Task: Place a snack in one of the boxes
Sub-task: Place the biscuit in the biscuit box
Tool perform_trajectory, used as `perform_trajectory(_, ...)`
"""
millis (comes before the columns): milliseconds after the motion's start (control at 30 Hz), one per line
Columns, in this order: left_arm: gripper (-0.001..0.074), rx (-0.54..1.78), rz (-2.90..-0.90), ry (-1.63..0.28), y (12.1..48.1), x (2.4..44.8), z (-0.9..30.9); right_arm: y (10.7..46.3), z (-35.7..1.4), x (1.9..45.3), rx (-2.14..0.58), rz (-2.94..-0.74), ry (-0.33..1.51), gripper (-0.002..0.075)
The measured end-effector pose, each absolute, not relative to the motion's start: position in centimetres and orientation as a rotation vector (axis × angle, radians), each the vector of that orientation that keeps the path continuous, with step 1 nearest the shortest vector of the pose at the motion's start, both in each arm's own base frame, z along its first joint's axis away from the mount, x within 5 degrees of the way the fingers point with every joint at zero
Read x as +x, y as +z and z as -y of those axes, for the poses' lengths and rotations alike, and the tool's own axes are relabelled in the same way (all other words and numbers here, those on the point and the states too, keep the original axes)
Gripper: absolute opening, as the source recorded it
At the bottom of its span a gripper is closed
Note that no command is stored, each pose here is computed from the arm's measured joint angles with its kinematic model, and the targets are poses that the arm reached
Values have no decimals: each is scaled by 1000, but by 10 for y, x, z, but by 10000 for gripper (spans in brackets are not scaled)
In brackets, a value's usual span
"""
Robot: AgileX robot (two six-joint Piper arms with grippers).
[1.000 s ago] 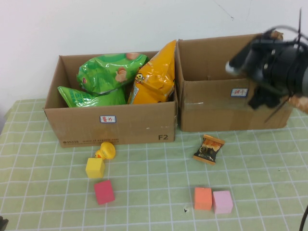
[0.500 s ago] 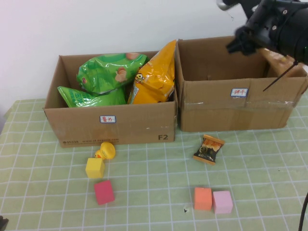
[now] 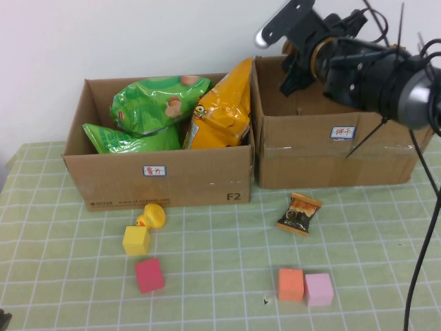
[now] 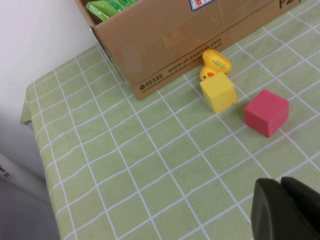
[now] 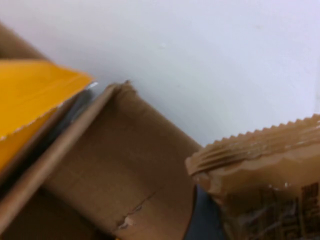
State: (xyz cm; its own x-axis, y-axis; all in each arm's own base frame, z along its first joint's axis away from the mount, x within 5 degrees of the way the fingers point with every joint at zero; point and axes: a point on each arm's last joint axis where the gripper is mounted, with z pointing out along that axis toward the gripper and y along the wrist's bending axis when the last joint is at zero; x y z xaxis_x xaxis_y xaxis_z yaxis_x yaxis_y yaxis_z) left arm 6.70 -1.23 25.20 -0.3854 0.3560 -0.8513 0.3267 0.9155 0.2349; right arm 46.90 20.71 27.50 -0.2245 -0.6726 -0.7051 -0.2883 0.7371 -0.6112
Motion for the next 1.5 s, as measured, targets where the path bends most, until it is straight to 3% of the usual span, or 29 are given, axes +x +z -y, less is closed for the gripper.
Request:
perform_trajectory(767,-1,493,-1999,36,252,67,12,260,-188,488,-702,-1799,-329,480)
perform_trajectory(1033,-1,493,-1999,36,252,67,12,251,-177,489,-399,-1929,-282,601)
perform_trajectory(1233,-1,489,-2000,33,252,67,12,253,-172,486,-299,-1980,-278,611)
perform_trajectory(1333,-1,489,-2000,33,252,67,12,264,-181,478,-278,-1994,-223,580)
perform_trajectory(1400,-1,489,-2000,33,252,67,12,278,-191,466,-318,-1999,-213,514)
perform_trajectory(1500,-1,489,-2000,33,252,67,12,300,-208,442,-472,-2023,-277,354)
